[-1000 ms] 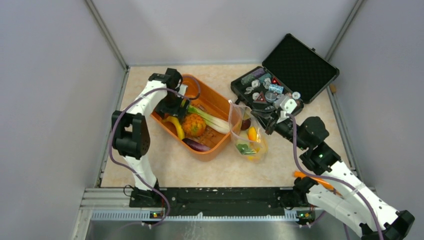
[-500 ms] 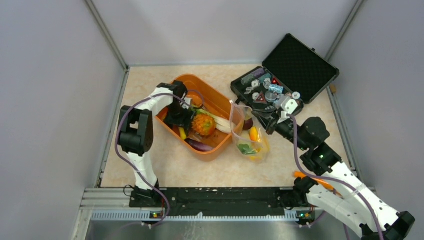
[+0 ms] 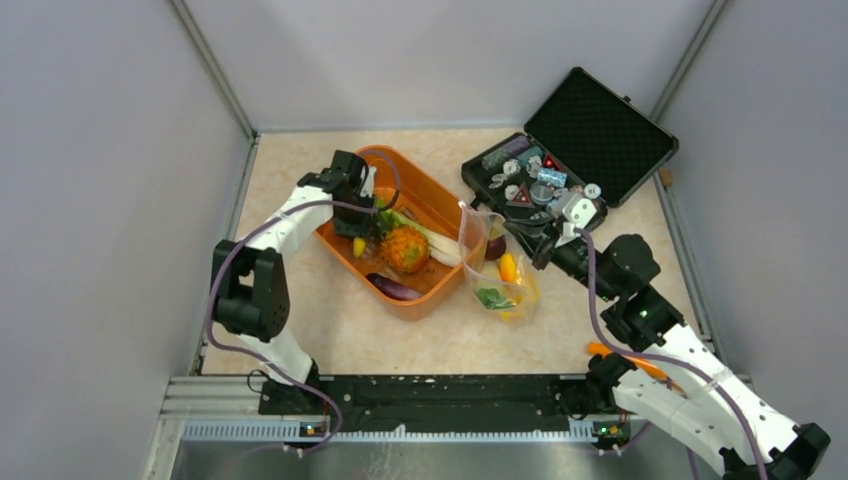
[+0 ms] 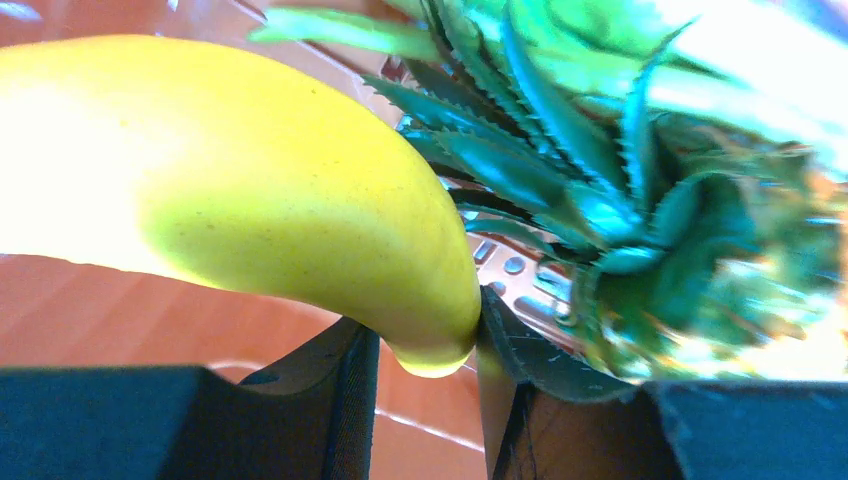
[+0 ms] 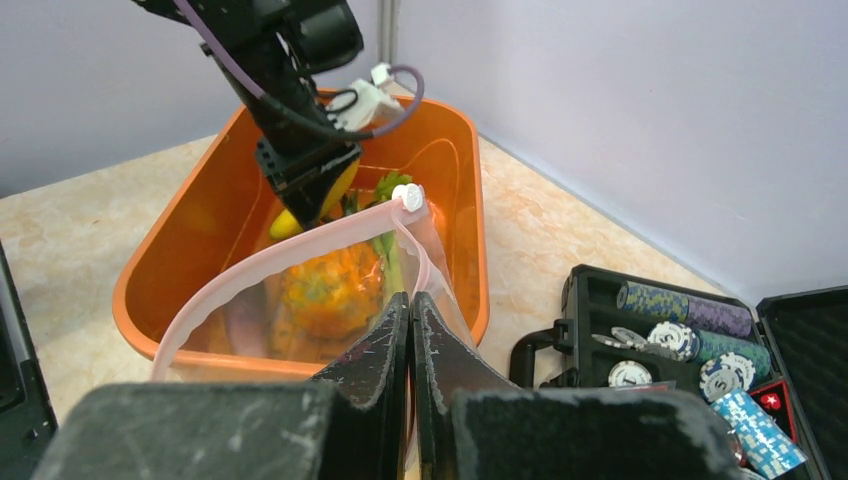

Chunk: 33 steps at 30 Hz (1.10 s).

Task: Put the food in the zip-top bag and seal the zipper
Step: Pick up the fake fruit from the bin, then place the fake fruit in the zipper food storage bag.

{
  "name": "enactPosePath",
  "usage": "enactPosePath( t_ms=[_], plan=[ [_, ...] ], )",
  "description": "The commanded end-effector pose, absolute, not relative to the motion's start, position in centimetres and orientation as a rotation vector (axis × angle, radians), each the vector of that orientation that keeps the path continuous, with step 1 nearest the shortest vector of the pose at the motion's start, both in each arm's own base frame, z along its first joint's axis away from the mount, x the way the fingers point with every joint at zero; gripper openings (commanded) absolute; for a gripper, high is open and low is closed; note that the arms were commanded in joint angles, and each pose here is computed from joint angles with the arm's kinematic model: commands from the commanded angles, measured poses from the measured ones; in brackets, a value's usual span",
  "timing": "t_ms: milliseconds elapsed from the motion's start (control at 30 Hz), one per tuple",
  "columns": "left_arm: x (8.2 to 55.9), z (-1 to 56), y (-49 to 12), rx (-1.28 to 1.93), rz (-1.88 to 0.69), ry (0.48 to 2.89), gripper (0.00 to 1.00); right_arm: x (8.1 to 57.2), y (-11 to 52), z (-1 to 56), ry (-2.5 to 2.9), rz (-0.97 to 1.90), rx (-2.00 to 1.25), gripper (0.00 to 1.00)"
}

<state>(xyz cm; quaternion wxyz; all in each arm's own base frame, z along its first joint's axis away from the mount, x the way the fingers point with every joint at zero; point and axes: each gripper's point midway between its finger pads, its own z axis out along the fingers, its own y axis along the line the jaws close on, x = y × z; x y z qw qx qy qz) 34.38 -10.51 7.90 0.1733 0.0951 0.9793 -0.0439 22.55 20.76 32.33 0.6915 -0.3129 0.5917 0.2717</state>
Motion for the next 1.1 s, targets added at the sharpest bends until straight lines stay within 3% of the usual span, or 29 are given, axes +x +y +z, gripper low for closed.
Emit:
enactPosePath(
  t_ms=[0, 333, 500, 700, 1067],
  plan=[
    [36.3, 13.1, -11.4, 0.224, -0.194, 2.571, 0.26, 22.1, 20.3, 34.1, 1.257, 0.606, -0.679, 0.0],
    [35.5, 17.4, -12.2, 0.215, -0.293, 2.435, 0.26, 22.1, 20.2, 34.3, 1.263, 0.615, -0.658, 0.0],
    [34.3, 20.0, -14.3, 0.299, -0.463, 2.318, 0.27, 22.0, 20.3, 34.3, 1.275, 0.647, -0.631, 0.0],
    [30.7, 24.6, -18.6, 0.517, -0.808, 2.114, 0.31, 22.3, 20.2, 34.6, 1.314, 0.694, -0.551, 0.0],
    [23.2, 32.5, -22.1, 0.772, -1.155, 1.607, 0.38, 23.1, 20.2, 34.3, 1.392, 0.764, -0.419, 0.0]
  ],
)
